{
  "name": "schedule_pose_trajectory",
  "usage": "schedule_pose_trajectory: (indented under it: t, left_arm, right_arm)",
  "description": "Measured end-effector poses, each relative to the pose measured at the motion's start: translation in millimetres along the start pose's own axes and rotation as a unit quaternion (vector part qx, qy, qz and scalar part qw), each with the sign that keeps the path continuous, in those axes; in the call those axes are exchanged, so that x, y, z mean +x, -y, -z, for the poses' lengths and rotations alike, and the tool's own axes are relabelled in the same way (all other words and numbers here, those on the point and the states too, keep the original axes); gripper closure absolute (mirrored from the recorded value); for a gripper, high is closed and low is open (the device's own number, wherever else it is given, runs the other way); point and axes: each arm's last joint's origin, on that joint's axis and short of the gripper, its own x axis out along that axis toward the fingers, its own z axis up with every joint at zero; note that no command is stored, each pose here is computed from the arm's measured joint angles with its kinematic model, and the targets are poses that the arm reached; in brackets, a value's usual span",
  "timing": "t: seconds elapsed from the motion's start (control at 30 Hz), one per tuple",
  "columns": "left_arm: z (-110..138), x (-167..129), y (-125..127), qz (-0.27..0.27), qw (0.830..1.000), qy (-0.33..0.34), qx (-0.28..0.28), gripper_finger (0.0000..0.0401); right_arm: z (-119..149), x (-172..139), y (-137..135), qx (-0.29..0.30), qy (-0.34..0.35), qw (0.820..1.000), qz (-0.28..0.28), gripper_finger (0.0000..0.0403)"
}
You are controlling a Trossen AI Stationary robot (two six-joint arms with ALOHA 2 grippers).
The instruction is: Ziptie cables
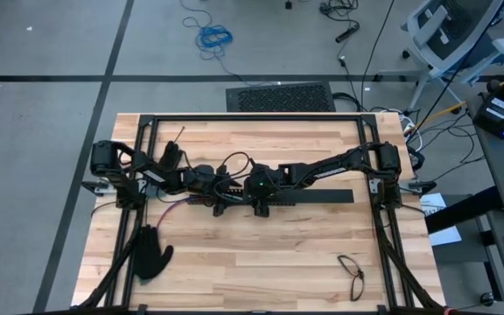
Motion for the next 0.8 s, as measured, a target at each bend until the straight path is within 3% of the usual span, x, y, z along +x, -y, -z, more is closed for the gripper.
schedule_pose_trajectory:
  t: [0.27,0.8]
  left_arm:
    - [0.8,0.5,0.5,0.006,1.000,-0.002,0.000,0.0120]
    - [3.9,2.3,0.3,0.010,1.000,-0.008,-0.013,0.0167]
  right_arm:
    - [0.0,0.0,0.0,0.000,0.000,1.000,0.000,0.0156]
    - [0.0,0.0,0.0,0.000,0.000,1.000,0.000,0.0156]
